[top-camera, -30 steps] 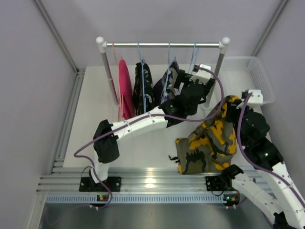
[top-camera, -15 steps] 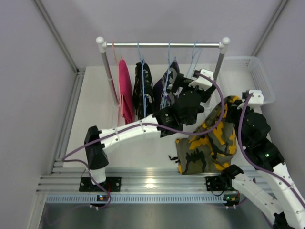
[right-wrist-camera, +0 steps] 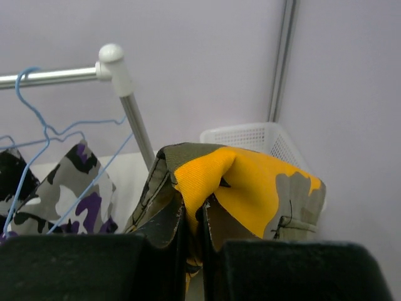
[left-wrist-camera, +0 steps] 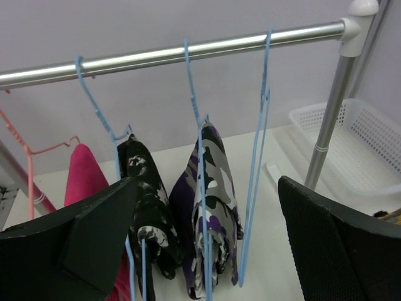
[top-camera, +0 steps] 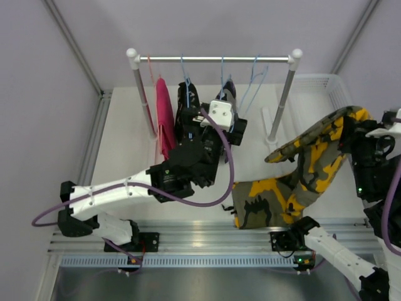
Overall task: Remove the trousers from the hanger
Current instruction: Place the hanger at the clothesline, then place the trousers in the bin.
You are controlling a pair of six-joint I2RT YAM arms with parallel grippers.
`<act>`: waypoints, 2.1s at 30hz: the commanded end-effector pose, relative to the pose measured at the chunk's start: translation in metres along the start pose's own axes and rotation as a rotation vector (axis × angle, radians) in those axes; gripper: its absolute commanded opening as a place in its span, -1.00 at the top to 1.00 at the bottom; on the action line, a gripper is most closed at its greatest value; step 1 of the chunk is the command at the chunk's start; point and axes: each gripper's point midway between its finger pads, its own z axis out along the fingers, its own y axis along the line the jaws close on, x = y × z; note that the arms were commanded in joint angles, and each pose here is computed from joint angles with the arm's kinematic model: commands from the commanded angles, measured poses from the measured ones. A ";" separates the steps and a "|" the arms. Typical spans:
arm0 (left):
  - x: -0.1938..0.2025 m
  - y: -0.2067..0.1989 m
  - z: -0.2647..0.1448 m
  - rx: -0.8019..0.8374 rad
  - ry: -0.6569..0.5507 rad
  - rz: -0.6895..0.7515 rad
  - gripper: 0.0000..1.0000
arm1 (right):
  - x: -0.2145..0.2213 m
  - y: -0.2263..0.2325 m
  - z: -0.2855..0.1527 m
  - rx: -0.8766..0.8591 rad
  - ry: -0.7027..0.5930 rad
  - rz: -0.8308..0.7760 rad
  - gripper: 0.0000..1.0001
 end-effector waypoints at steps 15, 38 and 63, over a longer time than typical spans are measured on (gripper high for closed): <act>0.037 0.052 -0.029 -0.053 0.066 -0.003 -0.98 | -0.112 0.005 0.054 0.153 -0.111 -0.068 1.00; 0.059 0.064 -0.038 -0.037 0.085 0.021 -0.98 | -0.061 -0.070 0.166 0.263 0.030 0.085 1.00; 0.087 0.059 -0.040 -0.035 0.122 0.079 -0.98 | 0.133 -0.108 0.322 0.138 0.447 0.248 1.00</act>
